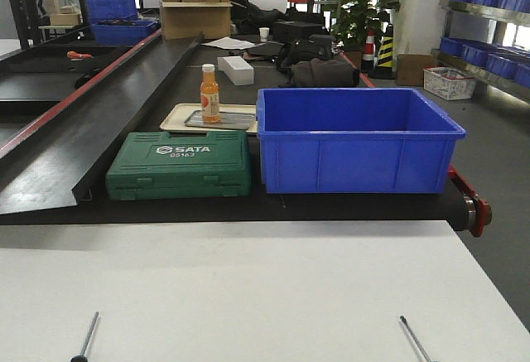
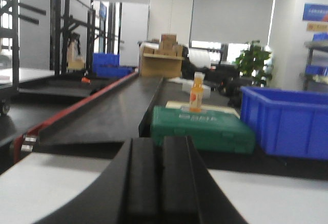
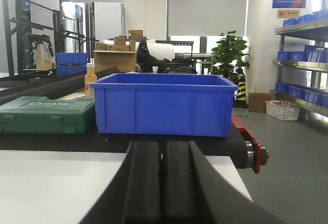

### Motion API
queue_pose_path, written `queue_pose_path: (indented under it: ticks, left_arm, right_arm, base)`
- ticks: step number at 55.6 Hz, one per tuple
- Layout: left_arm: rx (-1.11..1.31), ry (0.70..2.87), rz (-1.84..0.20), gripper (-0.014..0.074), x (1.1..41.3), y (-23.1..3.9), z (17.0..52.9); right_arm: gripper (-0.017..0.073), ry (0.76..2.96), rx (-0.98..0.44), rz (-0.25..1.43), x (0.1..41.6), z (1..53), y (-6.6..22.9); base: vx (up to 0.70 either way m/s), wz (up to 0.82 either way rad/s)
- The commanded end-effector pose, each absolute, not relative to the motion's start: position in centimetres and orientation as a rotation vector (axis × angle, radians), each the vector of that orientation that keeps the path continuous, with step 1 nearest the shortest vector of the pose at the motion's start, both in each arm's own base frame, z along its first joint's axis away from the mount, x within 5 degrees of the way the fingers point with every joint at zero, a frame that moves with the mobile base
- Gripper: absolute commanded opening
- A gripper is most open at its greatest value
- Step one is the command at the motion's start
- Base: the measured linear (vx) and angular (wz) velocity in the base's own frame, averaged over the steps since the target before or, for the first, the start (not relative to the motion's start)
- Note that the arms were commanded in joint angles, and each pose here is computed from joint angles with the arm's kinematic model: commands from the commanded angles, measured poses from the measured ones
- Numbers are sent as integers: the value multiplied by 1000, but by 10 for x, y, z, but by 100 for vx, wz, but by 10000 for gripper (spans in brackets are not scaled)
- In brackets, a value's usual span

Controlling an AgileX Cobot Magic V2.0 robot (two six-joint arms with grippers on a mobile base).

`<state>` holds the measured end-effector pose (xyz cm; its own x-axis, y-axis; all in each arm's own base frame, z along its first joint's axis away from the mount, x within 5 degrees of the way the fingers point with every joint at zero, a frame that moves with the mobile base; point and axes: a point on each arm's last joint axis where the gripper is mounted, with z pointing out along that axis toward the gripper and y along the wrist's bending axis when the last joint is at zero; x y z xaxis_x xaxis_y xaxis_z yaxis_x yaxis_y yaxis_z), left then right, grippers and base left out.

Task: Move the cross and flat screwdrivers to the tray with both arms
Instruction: 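Lower both grippers toward the green-handled screwdrivers on the white table, then align both open grippers over the screwdriver handles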

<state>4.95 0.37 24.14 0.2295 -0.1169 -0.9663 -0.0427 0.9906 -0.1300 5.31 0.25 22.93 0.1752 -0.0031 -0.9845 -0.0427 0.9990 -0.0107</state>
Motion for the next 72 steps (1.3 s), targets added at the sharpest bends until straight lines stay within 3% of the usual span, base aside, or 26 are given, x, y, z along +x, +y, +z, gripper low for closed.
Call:
queue_pose_path:
  ticks: [1, 12, 21, 33, 48, 55, 72]
  left_arm:
    - [-134, 1205, -63, 5, 40, 3, 286]
    - [-114, 1389, -31, 41, 57, 3, 322]
    - [-83, 1589, 15, 123, 92, 6, 312]
    - [-96, 1757, 11, 318, 126, 8, 293]
    - [-156, 2006, -28, 455, 158, 10, 263]
    - [-148, 2138, -38, 472, 179, 8, 266]
    - [-7, 2256, -95, 472, 263, -16, 295]
  right_arm:
    - [-8, 1336, -48, 19, 50, 271, 2]
    - [0, 1569, -47, 2, 72, 305, 2]
    - [58, 1775, -39, 8, 101, 292, 3]
    - [251, 1938, -56, -1, 131, 272, 4]
    - [445, 2092, -44, 10, 156, 253, 6]
    - [487, 2178, -24, 14, 164, 260, 6]
    - [489, 2349, -19, 0, 181, 267, 6]
  base:
    - [0, 0]
    - [0, 0]
    - [0, 0]
    - [0, 0]
    - [0, 0]
    - [0, 0]
    - [0, 0]
